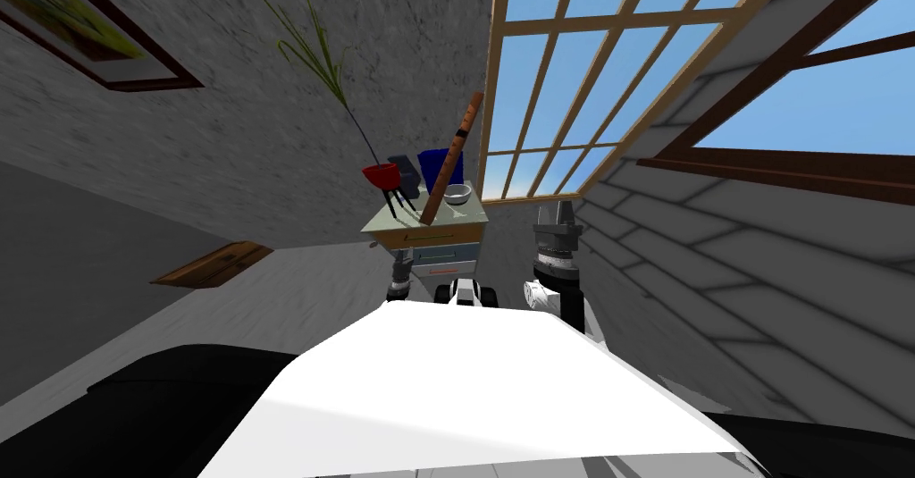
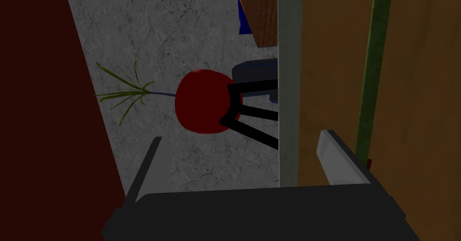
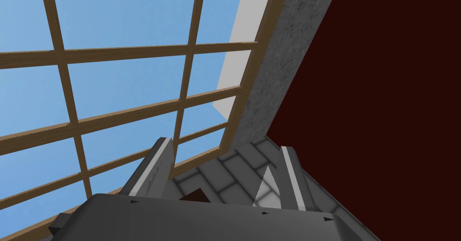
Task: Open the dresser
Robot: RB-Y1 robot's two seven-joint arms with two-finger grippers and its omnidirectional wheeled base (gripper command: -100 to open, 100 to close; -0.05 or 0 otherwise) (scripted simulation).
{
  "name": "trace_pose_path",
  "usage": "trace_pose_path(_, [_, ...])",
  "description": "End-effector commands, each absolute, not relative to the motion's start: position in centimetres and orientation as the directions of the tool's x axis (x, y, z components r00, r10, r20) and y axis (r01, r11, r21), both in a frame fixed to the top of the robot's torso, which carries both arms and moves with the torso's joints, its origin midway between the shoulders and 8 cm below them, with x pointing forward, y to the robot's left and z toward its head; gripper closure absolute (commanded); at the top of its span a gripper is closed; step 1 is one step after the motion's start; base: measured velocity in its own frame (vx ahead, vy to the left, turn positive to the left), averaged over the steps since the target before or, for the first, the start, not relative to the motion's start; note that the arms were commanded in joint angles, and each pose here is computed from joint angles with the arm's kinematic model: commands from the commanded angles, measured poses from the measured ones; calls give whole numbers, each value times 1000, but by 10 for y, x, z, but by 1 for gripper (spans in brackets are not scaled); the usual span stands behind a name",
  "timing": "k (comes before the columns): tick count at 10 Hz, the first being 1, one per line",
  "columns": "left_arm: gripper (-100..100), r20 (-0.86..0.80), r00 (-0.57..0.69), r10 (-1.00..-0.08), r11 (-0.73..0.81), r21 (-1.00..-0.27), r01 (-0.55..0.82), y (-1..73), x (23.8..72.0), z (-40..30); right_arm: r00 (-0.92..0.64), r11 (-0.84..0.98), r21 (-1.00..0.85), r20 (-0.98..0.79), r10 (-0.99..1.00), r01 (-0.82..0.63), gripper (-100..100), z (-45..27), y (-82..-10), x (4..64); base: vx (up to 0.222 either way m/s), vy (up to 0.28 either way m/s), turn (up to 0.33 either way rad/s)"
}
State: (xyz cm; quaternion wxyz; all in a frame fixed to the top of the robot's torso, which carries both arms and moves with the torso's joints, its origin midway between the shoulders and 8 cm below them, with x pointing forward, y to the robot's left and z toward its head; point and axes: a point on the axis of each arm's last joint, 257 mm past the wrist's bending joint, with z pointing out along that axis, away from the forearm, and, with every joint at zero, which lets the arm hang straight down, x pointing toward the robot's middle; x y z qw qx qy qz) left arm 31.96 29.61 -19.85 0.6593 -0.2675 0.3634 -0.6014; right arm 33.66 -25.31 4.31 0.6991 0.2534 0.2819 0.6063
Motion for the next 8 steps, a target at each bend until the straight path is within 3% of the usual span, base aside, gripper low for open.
trace_pose_path(1, [-100, -150, 25, -988, 135, -793, 594, 302, 313, -213, 106, 137, 696, -87, 991, -705, 0, 43, -253, 337, 111, -33, 6])
trace_pose_path(8, [-100, -125, 53, -991, 133, -818, 560, 308, 297, -247, 106, 136, 696, -87, 991, -705, 0, 43, -253, 337, 78, -24, 5])
